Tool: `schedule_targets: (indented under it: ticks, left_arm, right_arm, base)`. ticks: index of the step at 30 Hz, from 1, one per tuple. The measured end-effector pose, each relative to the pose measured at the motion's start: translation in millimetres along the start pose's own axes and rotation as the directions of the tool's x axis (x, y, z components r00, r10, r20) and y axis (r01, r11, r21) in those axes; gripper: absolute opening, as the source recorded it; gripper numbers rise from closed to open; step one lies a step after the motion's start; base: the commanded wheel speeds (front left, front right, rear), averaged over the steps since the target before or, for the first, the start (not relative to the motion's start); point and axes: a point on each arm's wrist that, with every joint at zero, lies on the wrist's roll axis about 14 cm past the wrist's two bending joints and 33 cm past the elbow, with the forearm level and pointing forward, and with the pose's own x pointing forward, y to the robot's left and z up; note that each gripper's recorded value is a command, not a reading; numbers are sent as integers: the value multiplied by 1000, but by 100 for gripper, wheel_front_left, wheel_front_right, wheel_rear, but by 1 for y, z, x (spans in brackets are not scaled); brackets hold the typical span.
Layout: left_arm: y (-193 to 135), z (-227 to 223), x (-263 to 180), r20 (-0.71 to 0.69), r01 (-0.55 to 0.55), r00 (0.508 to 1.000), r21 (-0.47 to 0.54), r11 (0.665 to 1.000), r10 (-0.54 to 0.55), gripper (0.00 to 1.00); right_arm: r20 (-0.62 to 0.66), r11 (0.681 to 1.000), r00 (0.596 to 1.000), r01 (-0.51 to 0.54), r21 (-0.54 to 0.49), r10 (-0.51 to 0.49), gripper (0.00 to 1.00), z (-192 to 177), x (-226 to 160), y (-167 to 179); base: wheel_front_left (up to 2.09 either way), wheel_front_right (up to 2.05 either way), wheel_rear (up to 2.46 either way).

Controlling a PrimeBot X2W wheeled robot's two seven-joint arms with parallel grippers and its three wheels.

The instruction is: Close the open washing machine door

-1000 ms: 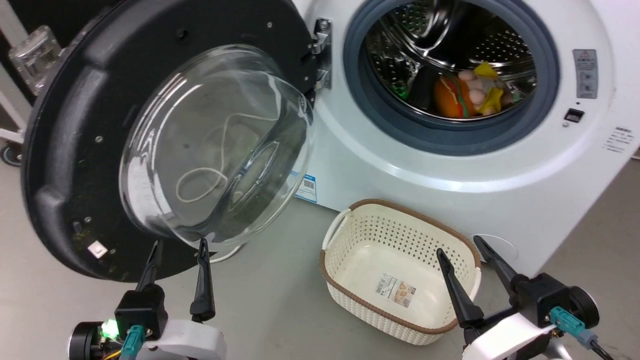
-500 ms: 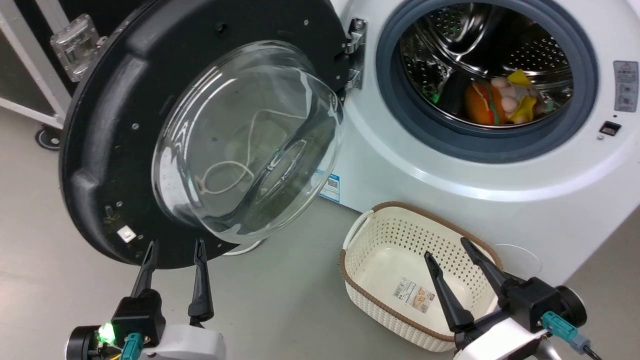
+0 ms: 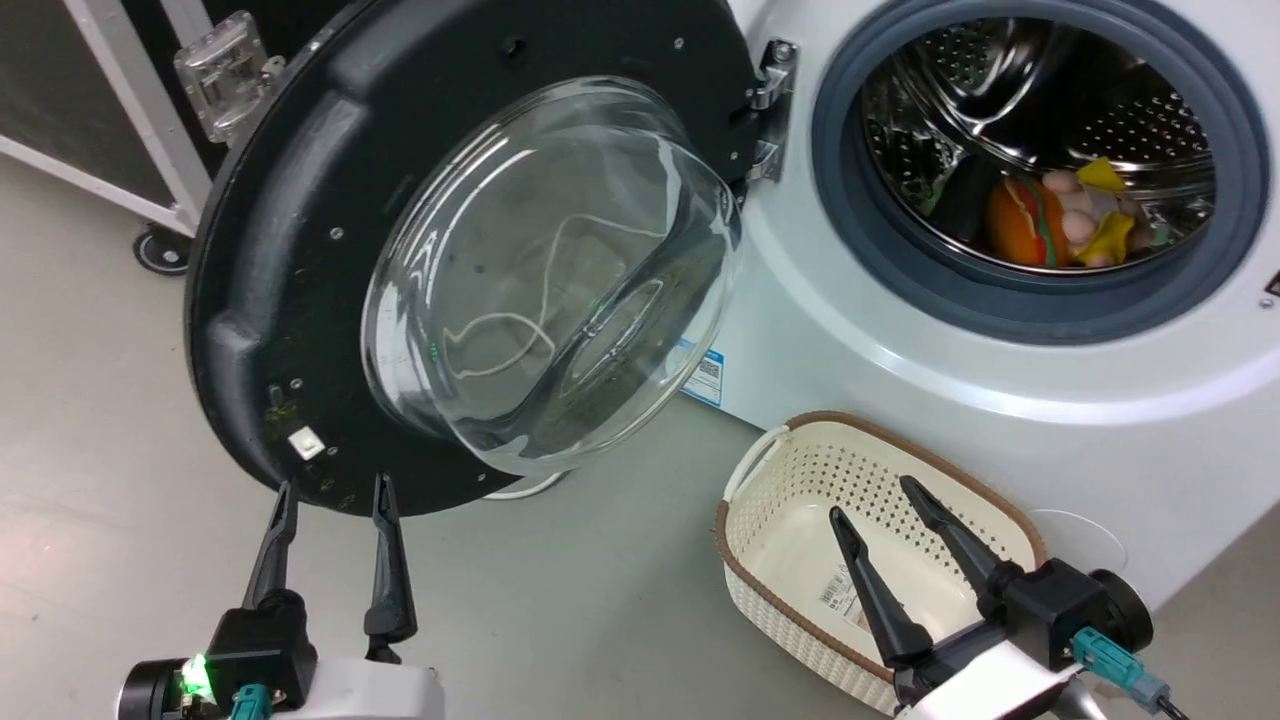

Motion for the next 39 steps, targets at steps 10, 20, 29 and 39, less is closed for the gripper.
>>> schedule_targets:
  ticks: [10, 20, 29, 39]
  left_arm:
    - [14, 4, -7, 17, -35, 999, -22, 999, 35, 0]
    - [58, 50, 22, 162, -52, 985, -90, 995, 66, 0]
    - [120, 65, 92, 28, -134, 986, -449, 883, 164, 0]
    - [128, 8, 135, -321, -316, 944, -815, 485, 76, 0]
  right_arm:
    - [15, 999, 999, -34, 13, 34, 100, -1, 8, 9]
    - [11, 1000, 1000, -10, 28, 9, 100, -11, 10, -2]
    - [5, 999, 1000, 7, 38, -7, 100, -22, 8, -15]
    - [5, 998, 1000, 30, 58, -30, 100, -30, 8, -30]
  base:
    - [0, 0, 0]
    - [0, 0, 0]
    - [0, 0, 0]
    - [0, 0, 0]
